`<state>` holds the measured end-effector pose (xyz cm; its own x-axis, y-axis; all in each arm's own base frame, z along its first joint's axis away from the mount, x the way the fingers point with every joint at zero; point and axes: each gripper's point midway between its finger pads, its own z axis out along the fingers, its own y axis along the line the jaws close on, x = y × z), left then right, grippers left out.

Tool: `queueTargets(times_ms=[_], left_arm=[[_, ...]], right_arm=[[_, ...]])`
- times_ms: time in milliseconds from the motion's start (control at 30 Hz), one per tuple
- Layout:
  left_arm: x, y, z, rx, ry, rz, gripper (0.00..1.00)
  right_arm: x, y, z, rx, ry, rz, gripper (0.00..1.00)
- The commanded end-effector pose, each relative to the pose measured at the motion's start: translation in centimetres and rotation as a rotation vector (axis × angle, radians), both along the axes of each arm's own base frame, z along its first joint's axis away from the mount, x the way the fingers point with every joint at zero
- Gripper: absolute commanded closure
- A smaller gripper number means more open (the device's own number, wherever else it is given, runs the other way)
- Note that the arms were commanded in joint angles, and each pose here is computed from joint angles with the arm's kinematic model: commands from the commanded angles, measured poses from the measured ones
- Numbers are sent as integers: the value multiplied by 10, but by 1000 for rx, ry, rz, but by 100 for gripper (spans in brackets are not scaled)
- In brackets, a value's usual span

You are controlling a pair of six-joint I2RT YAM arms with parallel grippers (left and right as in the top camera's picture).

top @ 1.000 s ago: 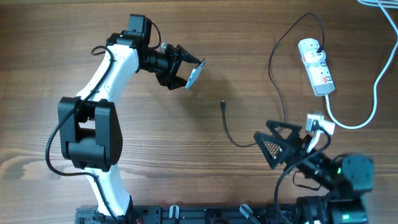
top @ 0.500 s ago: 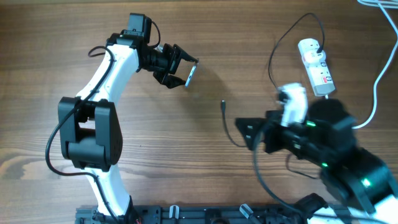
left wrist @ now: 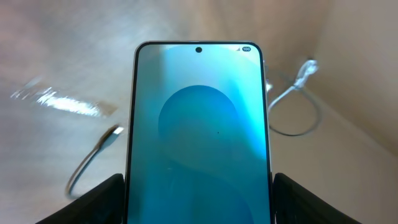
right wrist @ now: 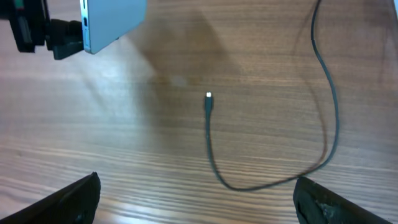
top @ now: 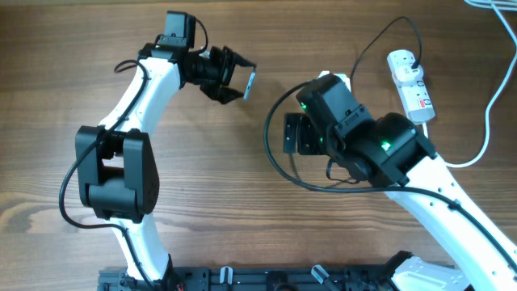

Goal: Plug charger to phone and switch on socket
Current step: 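Move the right gripper toward the black cable's USB-C end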

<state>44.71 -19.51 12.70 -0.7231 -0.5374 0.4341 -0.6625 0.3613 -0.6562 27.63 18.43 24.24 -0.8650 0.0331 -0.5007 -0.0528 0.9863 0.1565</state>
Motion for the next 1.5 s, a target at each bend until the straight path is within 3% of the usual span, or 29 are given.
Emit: queueTargets(times_ms=[0, 167, 267, 567, 967, 1167, 1333, 1467], left_arm=[[14, -2, 37, -41, -114, 7, 29], [19, -4, 46, -65, -160, -4, 32], [18, -5, 51, -68, -169, -6, 32], [12, -6, 77, -92, -219, -18, 30], [7, -5, 100, -100, -267, -19, 30], [5, -5, 98, -112, -210, 12, 28], [3, -5, 96, -113, -184, 19, 27], [2, -5, 96, -112, -181, 18, 27]], right_arm=[[13, -10, 18, 62, -56, -158, 0], [30, -68, 17, -59, -109, -381, 0], [42, -102, 6, -76, -59, -473, 0], [68, -68, 3, 136, 0, -147, 0], [72, -67, 4, 203, 9, -246, 0], [73, -62, -3, 216, 40, -239, 0], [68, -40, -4, 322, 99, -188, 0], [64, -4, 10, 388, 67, 21, 0]])
